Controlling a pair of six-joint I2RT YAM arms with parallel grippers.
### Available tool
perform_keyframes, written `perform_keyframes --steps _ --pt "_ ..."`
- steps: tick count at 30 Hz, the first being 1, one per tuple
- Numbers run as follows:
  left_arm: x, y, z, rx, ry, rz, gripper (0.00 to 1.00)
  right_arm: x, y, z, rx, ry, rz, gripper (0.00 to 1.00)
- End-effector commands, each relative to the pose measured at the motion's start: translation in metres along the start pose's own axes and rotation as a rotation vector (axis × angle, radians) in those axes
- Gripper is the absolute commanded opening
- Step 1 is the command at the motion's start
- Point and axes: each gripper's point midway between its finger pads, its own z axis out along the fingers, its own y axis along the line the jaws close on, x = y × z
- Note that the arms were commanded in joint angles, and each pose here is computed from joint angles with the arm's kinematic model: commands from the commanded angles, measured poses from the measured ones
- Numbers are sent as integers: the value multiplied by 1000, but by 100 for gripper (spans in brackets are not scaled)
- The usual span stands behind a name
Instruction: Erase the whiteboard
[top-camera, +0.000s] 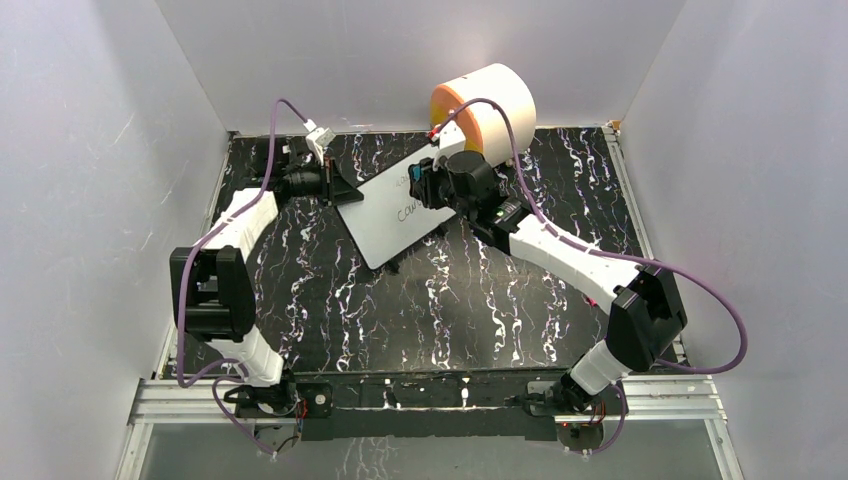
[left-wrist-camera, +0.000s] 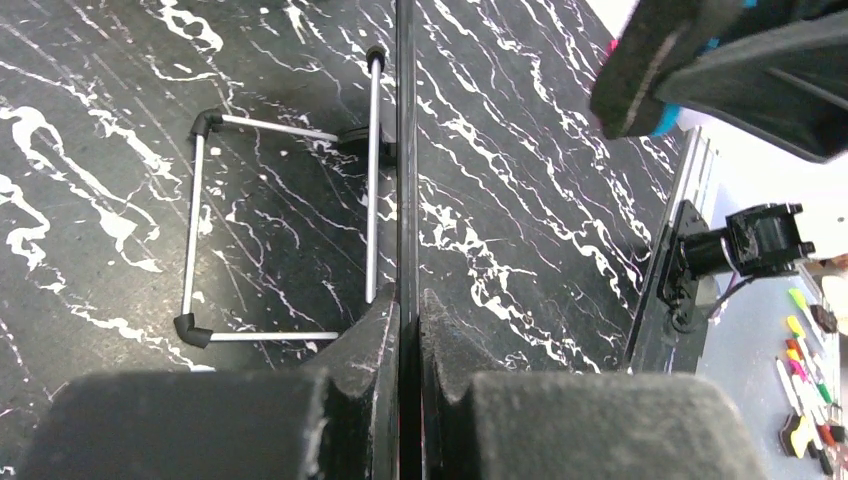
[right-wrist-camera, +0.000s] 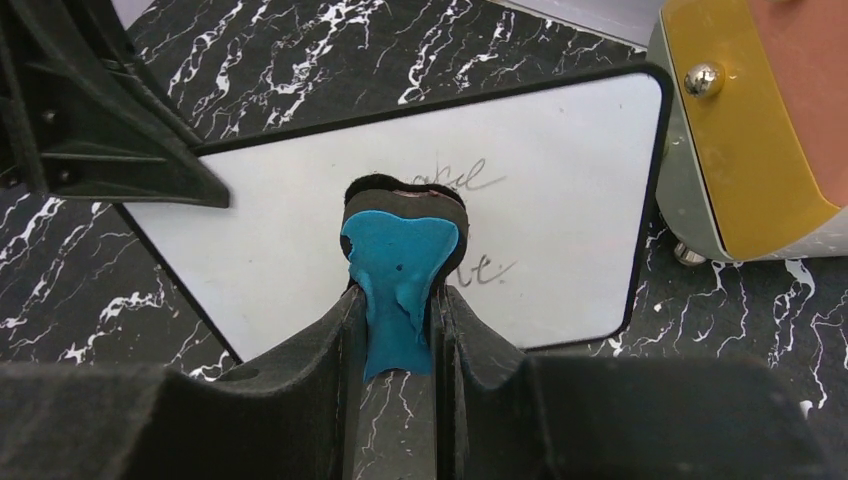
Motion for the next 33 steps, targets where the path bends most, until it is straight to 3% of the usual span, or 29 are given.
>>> perform_keyframes --steps 1,9,21,33 --pt "-3 -46 -13 151 -13 60 0 -2 -5 0 9 -27 -4 20" --pt "9 -38 -9 95 -14 -26 0 45 2 22 -17 34 -94 20" --pt "21 -35 -6 86 44 -17 0 45 73 52 -118 -16 -211 18" --pt "22 -44 -6 132 55 5 0 64 40 79 -42 74 -208 17"
